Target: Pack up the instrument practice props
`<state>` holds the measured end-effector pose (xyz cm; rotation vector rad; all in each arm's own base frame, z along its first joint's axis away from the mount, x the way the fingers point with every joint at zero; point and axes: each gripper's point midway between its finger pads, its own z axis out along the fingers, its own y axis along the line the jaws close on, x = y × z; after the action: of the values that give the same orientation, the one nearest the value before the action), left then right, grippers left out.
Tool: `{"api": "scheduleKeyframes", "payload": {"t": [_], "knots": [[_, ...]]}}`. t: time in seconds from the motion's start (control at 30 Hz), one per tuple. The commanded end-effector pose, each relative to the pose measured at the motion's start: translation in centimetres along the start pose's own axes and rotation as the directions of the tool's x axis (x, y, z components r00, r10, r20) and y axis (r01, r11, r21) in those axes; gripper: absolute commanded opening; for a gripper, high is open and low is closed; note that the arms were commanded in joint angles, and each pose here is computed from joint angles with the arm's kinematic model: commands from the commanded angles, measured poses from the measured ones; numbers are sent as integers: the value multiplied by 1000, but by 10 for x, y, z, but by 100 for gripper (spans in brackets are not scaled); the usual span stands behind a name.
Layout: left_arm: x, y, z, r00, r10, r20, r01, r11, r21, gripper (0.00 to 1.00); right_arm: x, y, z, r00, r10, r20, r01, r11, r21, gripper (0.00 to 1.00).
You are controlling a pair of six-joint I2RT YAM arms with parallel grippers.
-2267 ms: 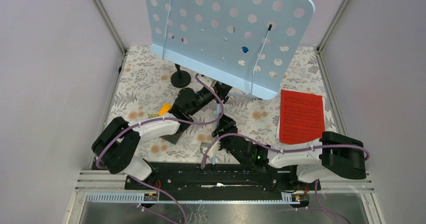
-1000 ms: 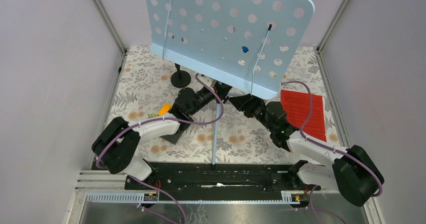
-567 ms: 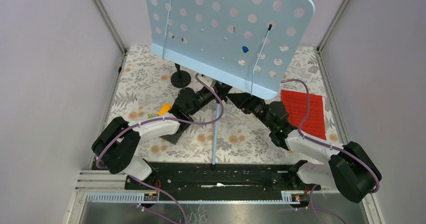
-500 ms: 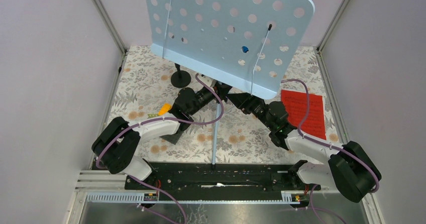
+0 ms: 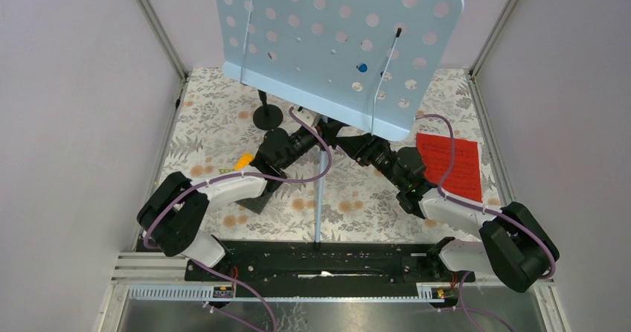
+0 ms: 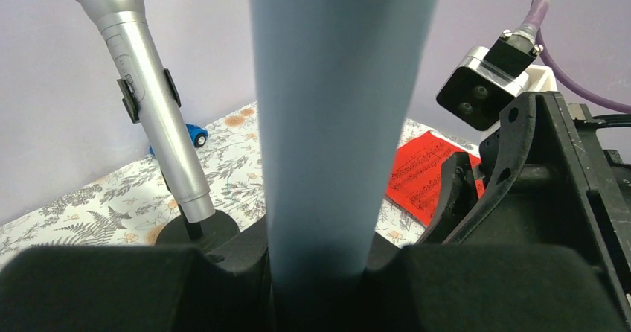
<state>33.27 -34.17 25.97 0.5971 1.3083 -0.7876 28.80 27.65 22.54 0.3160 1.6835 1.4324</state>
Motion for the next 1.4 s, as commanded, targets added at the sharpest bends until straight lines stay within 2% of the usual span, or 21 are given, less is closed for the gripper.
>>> {"api": "scheduleKeyframes", "payload": {"t": [0.0,0.2,0.37,0.57,0.8,0.87,0.93,1.0,1.37], "knots": [[122,22,-36,902,-246,-356,179,961,-209,0,7,16,7,998,-23,-56,19,998,-61,47],[122,22,-36,901,-246,-357,180,961,-208,0,13,11,4,996,-34,-81,29,998,-57,39],[123,22,-36,900,-246,-360,180,962,-207,0,19,11,-1,993,-49,-106,42,997,-69,39],[124,22,-35,898,-248,-362,182,962,-205,0,23,8,-6,989,-73,-126,65,996,-66,43],[124,22,-35,898,-246,-364,181,962,-204,0,18,1,-4,982,-156,-106,153,988,-34,36],[125,22,-35,898,-247,-365,181,962,-206,0,14,3,-1,976,-193,-98,191,981,-31,39],[124,21,-35,898,-246,-365,181,962,-204,0,10,4,1,971,-222,-90,220,975,-26,46],[126,22,-35,896,-247,-368,181,962,-205,0,7,6,3,968,-235,-82,234,972,-24,48],[125,22,-35,897,-245,-367,179,963,-204,0,0,9,12,969,-243,-51,242,970,-29,37]]}}
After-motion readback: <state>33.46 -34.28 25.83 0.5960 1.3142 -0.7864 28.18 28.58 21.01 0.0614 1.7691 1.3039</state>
